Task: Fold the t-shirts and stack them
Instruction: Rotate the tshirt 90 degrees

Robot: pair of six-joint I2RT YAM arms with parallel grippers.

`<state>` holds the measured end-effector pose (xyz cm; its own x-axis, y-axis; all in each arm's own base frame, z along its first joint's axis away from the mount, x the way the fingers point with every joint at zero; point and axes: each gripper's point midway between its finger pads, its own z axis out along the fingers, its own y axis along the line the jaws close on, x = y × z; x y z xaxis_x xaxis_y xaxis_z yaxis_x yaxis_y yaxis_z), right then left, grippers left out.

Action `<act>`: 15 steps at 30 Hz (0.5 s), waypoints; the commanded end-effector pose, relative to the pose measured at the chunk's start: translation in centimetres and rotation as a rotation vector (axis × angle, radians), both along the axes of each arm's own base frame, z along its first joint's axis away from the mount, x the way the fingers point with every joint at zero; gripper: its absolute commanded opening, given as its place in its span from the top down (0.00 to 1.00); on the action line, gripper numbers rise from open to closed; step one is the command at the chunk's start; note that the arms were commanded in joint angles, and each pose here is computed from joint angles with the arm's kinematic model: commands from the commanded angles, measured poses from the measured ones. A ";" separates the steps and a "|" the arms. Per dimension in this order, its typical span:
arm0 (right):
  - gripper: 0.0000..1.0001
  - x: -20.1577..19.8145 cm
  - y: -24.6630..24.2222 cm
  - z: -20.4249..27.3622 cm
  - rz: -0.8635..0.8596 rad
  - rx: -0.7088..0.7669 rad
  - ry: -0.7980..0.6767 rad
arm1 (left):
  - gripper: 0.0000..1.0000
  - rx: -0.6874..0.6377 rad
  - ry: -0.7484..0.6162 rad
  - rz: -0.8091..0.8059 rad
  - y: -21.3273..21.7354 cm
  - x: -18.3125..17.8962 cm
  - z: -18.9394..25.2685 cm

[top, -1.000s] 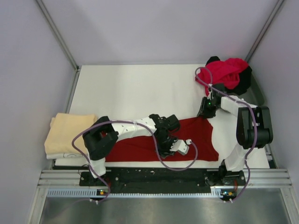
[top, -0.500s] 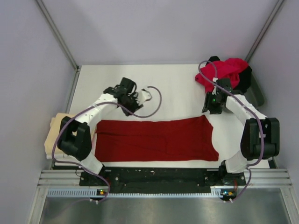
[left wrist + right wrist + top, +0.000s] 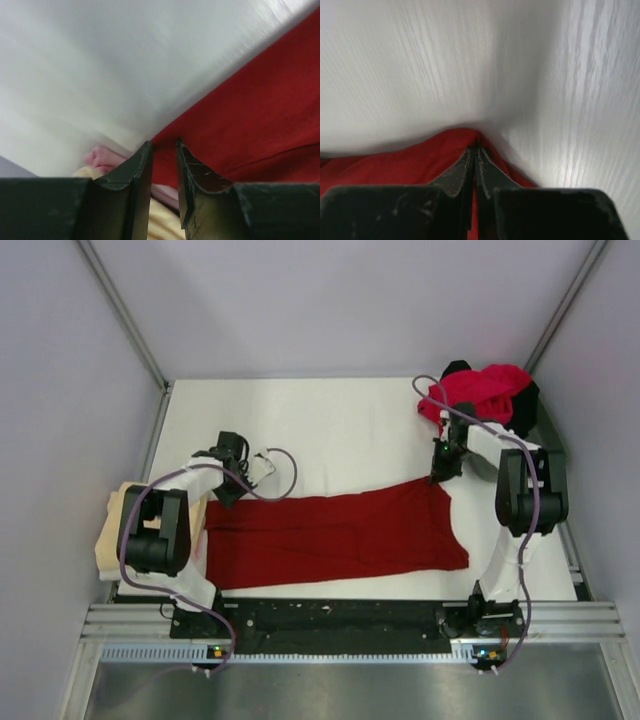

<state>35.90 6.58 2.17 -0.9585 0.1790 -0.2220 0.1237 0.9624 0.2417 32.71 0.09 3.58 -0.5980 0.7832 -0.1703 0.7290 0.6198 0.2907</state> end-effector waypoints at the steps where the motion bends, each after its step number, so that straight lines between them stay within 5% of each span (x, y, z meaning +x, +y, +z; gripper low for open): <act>1: 1.00 5.7 1.3 0.7 0.007 0.038 -0.084 | 0.71 0.017 0.029 -0.040 0.3 -1.7 -1.7; 10: 1.00 16.8 9.2 2.4 0.133 0.155 -0.227 | 0.71 -0.089 0.207 -0.103 -1.0 -9.8 -2.7; 15: 0.89 21.1 13.8 5.6 0.162 0.208 -0.355 | 0.70 -0.127 0.334 -0.223 -1.5 -16.7 -3.6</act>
<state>54.54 15.97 3.79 -0.8958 0.1112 -0.4303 -0.0692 0.9215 0.3822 24.57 -0.27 1.72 -0.5217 0.8393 -0.1532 0.8162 0.5433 0.1966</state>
